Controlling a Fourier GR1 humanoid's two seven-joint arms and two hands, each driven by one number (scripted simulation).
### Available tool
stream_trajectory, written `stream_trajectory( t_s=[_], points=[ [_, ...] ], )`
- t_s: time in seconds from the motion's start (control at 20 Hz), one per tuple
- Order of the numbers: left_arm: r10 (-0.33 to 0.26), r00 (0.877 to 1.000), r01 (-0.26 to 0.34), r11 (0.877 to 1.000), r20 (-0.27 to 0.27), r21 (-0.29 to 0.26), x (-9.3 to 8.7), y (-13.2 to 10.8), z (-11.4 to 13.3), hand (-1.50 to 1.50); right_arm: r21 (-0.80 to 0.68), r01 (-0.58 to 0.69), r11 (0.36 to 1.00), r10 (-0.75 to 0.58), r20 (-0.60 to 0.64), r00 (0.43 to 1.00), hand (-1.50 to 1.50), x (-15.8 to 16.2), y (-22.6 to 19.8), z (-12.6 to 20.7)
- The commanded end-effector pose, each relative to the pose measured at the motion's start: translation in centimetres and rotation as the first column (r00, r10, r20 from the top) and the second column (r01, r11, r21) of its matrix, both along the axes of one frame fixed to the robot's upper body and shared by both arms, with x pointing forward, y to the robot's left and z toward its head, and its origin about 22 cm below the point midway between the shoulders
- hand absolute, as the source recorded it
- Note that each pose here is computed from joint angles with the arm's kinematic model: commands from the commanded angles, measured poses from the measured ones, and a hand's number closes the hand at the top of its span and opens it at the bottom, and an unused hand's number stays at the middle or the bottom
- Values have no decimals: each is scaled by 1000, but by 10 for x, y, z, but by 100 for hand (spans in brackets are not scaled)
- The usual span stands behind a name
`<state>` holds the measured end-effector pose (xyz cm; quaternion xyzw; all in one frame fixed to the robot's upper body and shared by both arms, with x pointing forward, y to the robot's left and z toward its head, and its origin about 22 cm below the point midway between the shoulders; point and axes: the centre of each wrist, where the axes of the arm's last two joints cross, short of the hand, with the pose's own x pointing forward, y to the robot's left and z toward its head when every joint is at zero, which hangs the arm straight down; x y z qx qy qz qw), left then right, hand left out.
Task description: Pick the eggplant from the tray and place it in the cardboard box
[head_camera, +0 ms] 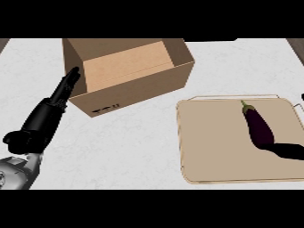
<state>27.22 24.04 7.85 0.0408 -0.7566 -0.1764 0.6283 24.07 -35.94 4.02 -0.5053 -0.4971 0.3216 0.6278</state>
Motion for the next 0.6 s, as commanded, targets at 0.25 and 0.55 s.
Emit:
stream_trajectory(
  t_s=[0.25, 0.55],
  points=[
    [-72, 987, 71, 997, -143, -10, -8, -18, -31, 0, 21, 22, 1000, -16, -284, 959, -150, -1, 83, 73],
    [-76, 986, 72, 997, -149, -30, 3, -15, -34, 0, 58, 123, 991, -92, -379, 921, -150, 6, 111, 97]
  ],
)
